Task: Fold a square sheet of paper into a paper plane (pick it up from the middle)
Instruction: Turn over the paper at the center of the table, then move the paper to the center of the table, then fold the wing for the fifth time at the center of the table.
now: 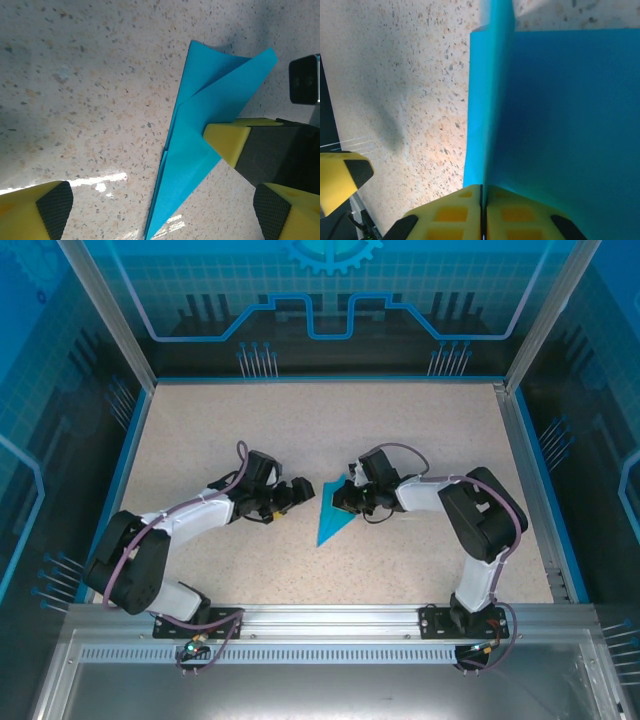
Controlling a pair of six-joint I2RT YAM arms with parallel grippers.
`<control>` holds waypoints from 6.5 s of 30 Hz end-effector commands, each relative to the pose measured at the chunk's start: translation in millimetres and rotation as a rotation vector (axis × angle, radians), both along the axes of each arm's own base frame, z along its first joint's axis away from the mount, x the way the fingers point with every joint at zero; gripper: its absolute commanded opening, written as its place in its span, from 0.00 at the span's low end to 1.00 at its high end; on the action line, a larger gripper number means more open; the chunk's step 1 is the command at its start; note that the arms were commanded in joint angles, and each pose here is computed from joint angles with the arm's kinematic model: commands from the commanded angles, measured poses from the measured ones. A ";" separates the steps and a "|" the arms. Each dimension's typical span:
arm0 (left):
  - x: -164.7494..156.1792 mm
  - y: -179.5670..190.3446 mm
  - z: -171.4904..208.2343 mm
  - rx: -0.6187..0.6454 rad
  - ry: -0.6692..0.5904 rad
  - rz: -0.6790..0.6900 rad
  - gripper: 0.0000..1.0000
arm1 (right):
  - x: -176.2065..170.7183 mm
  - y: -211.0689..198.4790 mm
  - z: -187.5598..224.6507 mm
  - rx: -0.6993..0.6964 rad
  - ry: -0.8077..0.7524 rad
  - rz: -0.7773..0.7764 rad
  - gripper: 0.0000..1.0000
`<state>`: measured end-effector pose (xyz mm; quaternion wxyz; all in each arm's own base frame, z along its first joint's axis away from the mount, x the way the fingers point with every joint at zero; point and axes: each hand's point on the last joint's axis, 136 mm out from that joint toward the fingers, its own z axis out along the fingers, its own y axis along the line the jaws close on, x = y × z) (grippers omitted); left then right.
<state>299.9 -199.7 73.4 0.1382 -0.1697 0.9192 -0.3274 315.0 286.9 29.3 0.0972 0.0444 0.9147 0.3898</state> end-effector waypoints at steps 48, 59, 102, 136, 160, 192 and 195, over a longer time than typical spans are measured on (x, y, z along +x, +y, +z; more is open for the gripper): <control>5.1 -40.3 118.2 -0.481 -0.306 -0.200 0.07 | 15.5 0.6 177.0 0.423 -0.253 0.083 0.34; 2.2 17.0 85.4 0.331 -0.262 -0.177 0.05 | -0.3 -90.7 143.1 -0.140 -0.365 -0.105 0.88; 45.4 1.3 43.0 0.332 -0.147 -0.083 0.89 | -30.4 -95.6 93.8 -0.403 -0.264 -0.172 1.00; 31.8 155.1 15.6 0.291 -0.037 0.334 0.99 | -40.9 80.3 -22.7 -0.497 -0.090 0.426 0.56; 30.8 102.3 21.0 0.072 -0.067 0.177 0.98 | -28.1 34.9 56.2 -0.250 -0.228 0.128 0.59; 2.9 -1.7 2.8 -0.212 0.059 -0.036 0.89 | -32.3 -15.1 -33.6 -0.189 0.057 -0.095 0.55; -2.0 -9.4 -2.4 -0.208 0.081 -0.044 0.88 | -33.0 -20.2 -35.0 -0.176 0.071 -0.110 0.55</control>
